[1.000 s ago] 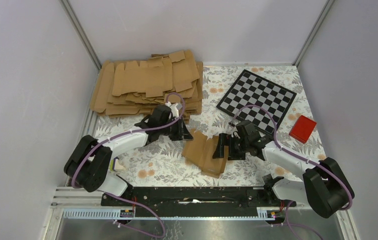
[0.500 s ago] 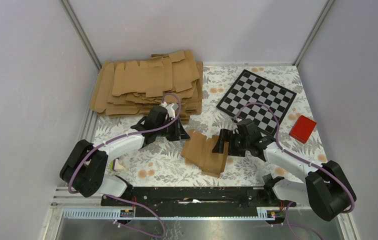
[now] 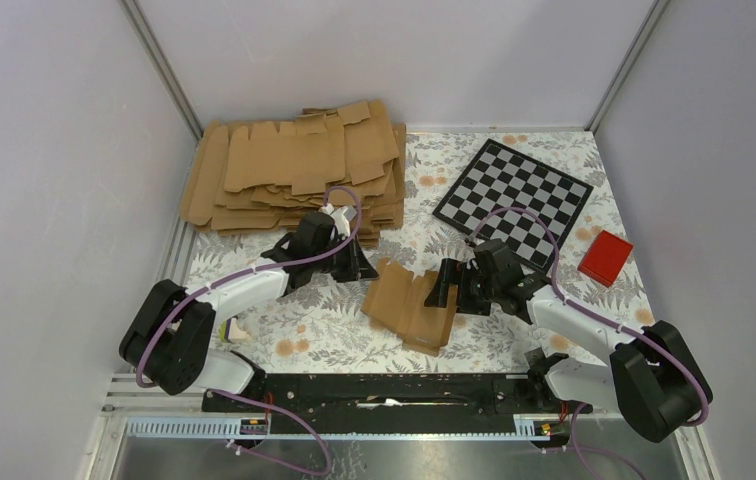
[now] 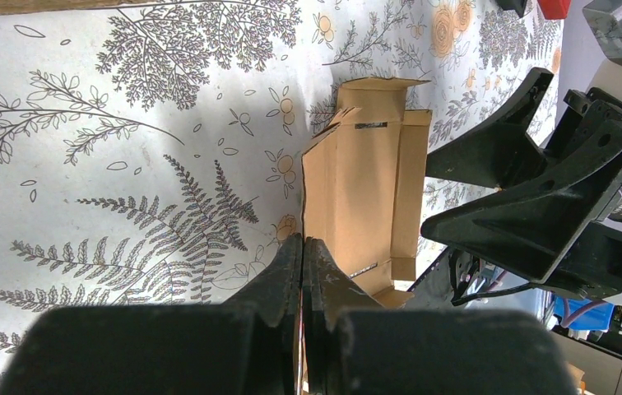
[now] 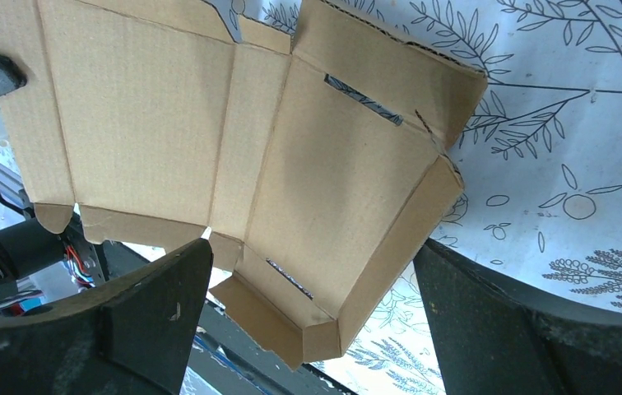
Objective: Fold the paper box
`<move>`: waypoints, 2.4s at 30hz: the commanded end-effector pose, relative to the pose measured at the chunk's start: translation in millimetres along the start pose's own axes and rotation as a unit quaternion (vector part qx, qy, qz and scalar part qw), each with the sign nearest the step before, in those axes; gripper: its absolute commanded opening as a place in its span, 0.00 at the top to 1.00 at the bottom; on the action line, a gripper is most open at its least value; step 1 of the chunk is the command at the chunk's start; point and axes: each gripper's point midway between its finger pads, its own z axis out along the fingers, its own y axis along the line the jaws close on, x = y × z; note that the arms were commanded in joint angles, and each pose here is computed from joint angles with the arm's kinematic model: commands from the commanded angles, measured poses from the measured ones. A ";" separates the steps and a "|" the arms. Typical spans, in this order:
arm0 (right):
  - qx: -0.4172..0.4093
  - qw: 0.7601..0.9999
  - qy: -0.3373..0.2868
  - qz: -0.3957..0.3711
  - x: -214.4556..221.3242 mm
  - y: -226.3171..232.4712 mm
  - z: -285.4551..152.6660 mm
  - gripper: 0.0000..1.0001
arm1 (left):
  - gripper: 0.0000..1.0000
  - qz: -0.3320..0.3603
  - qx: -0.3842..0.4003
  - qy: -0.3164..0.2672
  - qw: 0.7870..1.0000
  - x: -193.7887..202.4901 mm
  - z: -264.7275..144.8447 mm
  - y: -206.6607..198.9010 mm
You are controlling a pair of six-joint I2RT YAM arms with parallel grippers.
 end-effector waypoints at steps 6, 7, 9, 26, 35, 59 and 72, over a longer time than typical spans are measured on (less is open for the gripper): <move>-0.015 1.000 0.001 0.003 -1.2 8.9 -1.0 0.00 | 0.94 0.007 0.014 -0.024 1.000 -12.9 -5.3 -12.2; -0.014 1.000 0.003 0.003 0.3 7.8 -0.6 0.00 | 0.88 0.004 0.016 -0.018 1.000 -10.8 -4.3 -12.2; -0.013 1.000 0.009 0.005 3.2 6.0 0.7 0.01 | 0.76 -0.003 0.020 -0.005 1.000 -7.4 -1.5 -13.1; -0.008 0.998 0.051 0.025 14.0 1.3 16.5 0.14 | 0.68 -0.018 0.052 0.041 0.998 9.4 12.9 -24.6; -0.017 0.998 0.055 0.017 12.3 5.7 16.9 0.14 | 1.00 -0.009 0.045 0.037 0.998 9.9 16.5 -25.8; -0.026 0.982 -0.180 -0.052 -39.9 2.9 -30.5 0.00 | 1.00 0.020 -0.009 -0.113 0.993 -33.7 -36.3 -9.9; -0.107 0.985 -0.113 -0.075 -7.4 20.7 -22.3 0.00 | 1.00 0.022 -0.004 -0.071 0.997 -25.6 -26.0 -10.6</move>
